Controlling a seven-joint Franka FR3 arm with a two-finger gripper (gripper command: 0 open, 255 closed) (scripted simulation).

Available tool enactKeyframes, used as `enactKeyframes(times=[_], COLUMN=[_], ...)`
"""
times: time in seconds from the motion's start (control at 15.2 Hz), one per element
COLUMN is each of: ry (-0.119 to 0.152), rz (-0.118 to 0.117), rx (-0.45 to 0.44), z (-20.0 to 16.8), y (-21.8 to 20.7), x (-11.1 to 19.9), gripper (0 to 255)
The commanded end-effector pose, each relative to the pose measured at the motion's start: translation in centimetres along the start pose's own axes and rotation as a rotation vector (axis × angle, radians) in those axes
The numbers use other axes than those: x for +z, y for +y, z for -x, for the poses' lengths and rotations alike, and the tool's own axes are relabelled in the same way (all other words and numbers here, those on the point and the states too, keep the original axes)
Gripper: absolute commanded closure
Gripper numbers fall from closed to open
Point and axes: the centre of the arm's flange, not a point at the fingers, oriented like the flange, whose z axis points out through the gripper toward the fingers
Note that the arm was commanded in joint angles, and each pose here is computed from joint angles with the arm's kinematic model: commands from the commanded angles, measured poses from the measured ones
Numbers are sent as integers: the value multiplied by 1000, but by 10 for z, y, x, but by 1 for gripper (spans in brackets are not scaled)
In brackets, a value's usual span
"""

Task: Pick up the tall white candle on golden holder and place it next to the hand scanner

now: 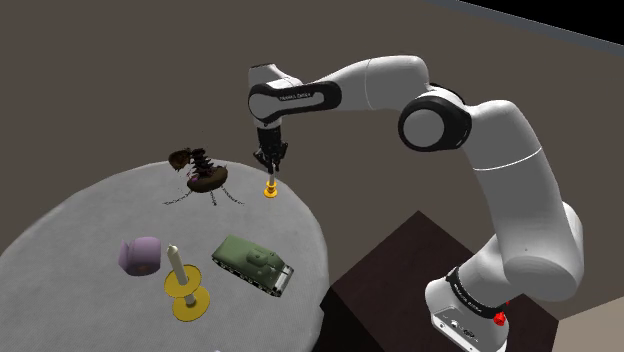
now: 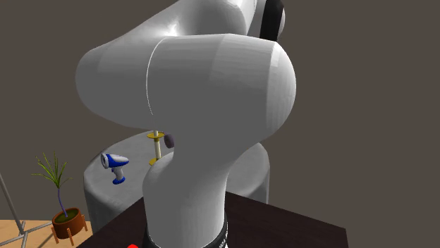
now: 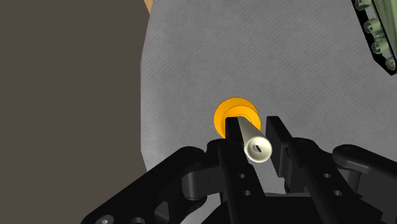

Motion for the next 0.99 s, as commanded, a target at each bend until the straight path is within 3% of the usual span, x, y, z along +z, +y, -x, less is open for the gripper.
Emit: enactKeyframes(times=[0.0,0.92], ry=[0,0], rz=[0,0], rx=[0,0], z=[3,24], y=[1,1], x=[-10,-81], gripper=[255,255])
